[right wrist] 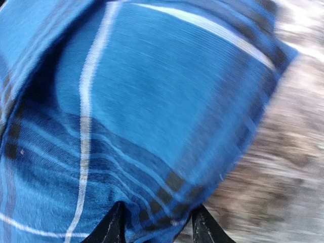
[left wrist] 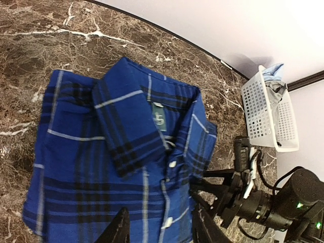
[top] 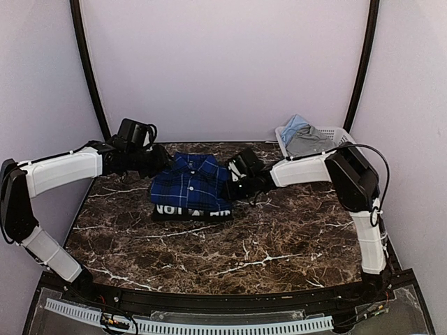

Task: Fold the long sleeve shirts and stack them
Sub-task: Move the square-folded shirt to the center of the board, then move the square-folded shirt to the corner of the board.

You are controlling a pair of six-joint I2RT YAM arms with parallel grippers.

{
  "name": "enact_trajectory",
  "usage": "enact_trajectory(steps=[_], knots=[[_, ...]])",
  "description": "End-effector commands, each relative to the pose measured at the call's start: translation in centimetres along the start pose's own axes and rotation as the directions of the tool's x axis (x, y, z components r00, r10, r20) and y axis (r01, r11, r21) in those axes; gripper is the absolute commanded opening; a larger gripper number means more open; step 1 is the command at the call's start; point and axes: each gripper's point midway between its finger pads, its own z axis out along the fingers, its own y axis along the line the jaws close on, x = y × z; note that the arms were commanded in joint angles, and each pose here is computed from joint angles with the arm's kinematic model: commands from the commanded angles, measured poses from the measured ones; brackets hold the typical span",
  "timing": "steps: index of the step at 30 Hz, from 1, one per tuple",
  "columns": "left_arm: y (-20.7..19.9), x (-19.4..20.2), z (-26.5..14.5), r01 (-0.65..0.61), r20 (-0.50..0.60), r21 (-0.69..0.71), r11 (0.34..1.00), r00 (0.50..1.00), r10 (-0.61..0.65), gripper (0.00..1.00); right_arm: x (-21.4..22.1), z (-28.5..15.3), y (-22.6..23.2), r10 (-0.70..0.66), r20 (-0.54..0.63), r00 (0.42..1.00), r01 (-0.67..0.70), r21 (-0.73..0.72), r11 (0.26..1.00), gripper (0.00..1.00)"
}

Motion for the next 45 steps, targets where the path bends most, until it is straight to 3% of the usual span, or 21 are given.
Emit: enact_trajectory(steps=[1,5,11,21,27,38,45], knots=[[-0.7,0.2,-1.6,-0.017,-0.008,0.034,0.999,1.0,0.017,0.41,4.1,2.4,4.8,-0.037,-0.132,0.991,0.028,-0.071,0.997,0.43],[-1.6,1.4,-1.0,-0.018,-0.064,0.085,0.996,0.998,0.024,0.4,2.1,1.0,7.2,-0.036,-0.085,0.996,0.024,-0.136,0.99,0.46],[-3.8,4.1,0.6,-0.039,-0.149,0.15,0.988,0.987,0.061,0.4,-1.2,-4.0,7.6,-0.034,0.022,0.999,0.037,-0.129,0.991,0.59],[-10.1,9.8,4.6,-0.142,-0.29,0.256,0.956,0.932,0.215,0.4,-0.8,-14.1,0.2,0.062,0.177,0.982,-0.07,0.035,0.997,0.65],[-11.6,13.6,8.1,-0.185,-0.365,0.231,0.955,0.894,0.261,0.4,0.0,-18.4,-2.9,0.112,0.243,0.964,-0.135,0.083,0.987,0.65],[-6.7,15.1,12.9,-0.278,-0.405,0.042,0.96,0.873,0.271,0.4,1.1,-20.8,-3.8,0.143,0.261,0.955,-0.171,0.088,0.981,0.66],[-2.0,13.9,13.7,-0.257,-0.412,-0.07,0.964,0.888,0.207,0.39,1.9,-20.6,-3.9,0.16,0.247,0.956,-0.185,0.083,0.979,0.66]])
